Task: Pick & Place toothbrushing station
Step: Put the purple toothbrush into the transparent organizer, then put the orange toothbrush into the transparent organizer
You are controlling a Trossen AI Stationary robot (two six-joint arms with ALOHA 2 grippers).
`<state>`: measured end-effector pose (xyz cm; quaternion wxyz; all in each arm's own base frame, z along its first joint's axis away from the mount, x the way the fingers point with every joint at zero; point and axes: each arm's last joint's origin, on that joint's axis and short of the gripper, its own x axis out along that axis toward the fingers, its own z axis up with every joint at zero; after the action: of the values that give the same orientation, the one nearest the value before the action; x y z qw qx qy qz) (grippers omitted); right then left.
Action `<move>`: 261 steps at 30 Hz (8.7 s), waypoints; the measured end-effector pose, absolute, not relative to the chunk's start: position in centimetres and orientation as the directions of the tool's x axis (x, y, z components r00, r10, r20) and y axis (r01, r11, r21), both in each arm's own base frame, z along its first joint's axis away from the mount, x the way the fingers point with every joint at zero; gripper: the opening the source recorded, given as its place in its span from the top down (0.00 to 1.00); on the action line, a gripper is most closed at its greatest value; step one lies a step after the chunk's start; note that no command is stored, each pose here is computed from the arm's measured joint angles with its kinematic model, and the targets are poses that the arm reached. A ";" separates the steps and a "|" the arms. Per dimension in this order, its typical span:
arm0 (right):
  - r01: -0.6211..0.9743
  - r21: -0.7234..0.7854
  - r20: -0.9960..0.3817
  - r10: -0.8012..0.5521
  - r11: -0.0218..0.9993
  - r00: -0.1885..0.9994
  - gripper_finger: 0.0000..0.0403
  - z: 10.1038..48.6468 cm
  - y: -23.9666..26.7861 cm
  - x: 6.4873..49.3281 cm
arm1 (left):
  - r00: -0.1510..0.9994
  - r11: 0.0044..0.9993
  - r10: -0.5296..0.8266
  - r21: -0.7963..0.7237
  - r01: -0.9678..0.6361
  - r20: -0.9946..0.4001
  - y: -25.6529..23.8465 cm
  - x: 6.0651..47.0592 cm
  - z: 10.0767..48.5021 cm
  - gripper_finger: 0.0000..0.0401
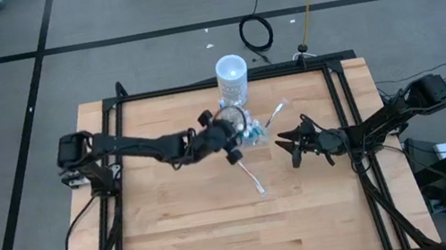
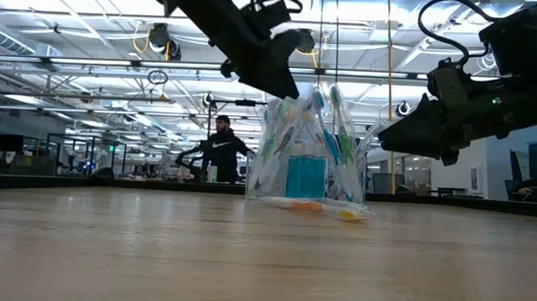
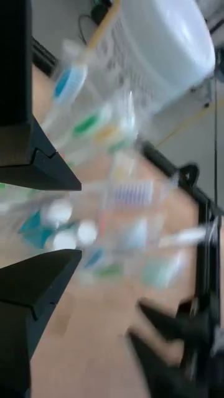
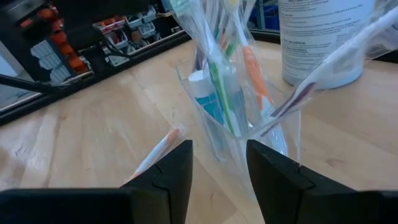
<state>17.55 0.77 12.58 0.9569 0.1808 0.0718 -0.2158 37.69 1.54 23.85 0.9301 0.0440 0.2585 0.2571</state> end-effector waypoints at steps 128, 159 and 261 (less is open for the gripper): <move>0.492 0.348 -0.349 -0.377 0.798 0.858 0.65 11.1 1.5 16.9 | 0.859 0.817 0.490 -0.265 -0.513 -0.151 6.2 33.2 13.7 0.86; 0.495 0.344 -0.356 -0.377 0.798 0.855 0.65 11.0 1.5 16.9 | 0.752 0.779 0.596 -0.026 -0.627 -0.281 3.8 30.1 19.1 0.54; 0.369 -0.002 -0.761 -0.241 0.929 0.602 0.90 10.5 8.2 31.1 | 0.804 0.971 0.043 0.213 0.105 -0.593 -3.9 26.3 20.4 0.54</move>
<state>31.05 8.19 10.51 0.8916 0.0777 0.4120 -0.1712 26.33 -3.92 20.43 0.9424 0.1185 0.3123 -0.0163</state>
